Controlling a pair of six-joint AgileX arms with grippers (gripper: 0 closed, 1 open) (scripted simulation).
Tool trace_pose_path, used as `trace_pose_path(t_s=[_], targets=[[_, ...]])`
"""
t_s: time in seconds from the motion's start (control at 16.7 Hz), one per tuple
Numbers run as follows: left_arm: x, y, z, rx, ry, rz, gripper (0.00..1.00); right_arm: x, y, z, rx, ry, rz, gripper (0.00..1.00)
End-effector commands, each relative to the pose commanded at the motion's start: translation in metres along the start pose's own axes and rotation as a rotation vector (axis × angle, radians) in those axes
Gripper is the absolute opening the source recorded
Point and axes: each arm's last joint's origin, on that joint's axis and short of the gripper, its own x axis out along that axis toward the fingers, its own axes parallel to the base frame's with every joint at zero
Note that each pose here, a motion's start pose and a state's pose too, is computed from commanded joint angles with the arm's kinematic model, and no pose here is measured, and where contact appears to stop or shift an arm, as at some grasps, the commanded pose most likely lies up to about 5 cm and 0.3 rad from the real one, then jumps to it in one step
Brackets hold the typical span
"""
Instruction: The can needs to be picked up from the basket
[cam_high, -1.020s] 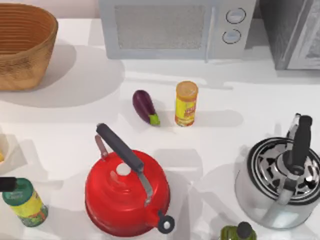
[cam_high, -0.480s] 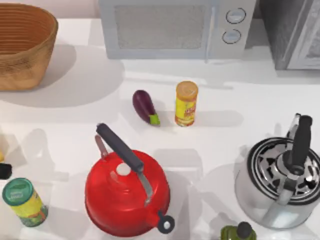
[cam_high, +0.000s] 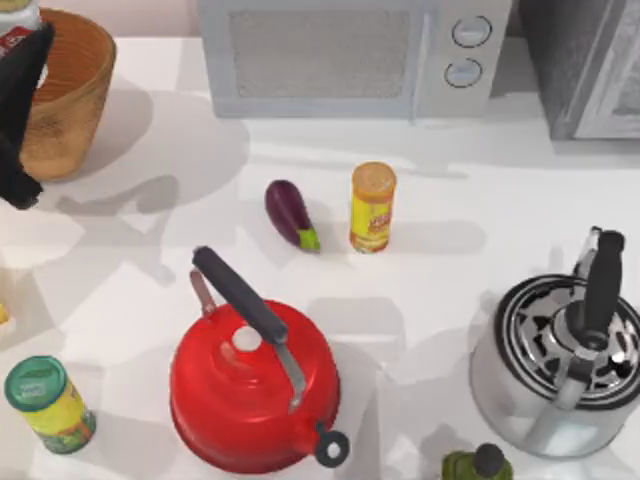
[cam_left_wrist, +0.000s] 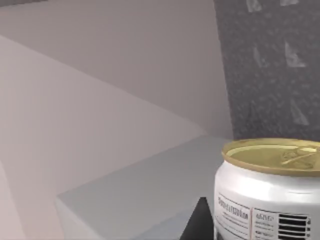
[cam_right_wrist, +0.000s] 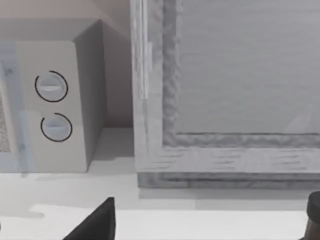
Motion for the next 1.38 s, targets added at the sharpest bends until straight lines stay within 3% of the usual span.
trace_pose_path(t_s=[0.18, 0.36, 0.6, 0.78, 1.02, 1.38], targets=[[0.057, 0.034, -0.034, -0.027, 0.015, -0.232, 0.0, 0.0, 0.0, 0.0, 0.0, 0.0, 0.0, 1.0], [0.105, 0.055, -0.105, -0.09, 0.041, -0.443, 0.0, 0.0, 0.0, 0.0, 0.0, 0.0, 0.0, 1.0], [0.138, 0.049, -0.208, -0.178, 0.057, -0.684, 0.0, 0.0, 0.0, 0.0, 0.0, 0.0, 0.0, 1.0], [0.145, 0.029, -0.264, -0.22, 0.052, -0.827, 0.0, 0.0, 0.0, 0.0, 0.0, 0.0, 0.0, 1.0], [0.147, 0.003, -0.301, -0.249, 0.044, -0.947, 0.0, 0.0, 0.0, 0.0, 0.0, 0.0, 0.0, 1.0], [0.147, 0.0, -0.303, -0.252, 0.043, -0.958, 0.0, 0.0, 0.0, 0.0, 0.0, 0.0, 0.0, 1.0]])
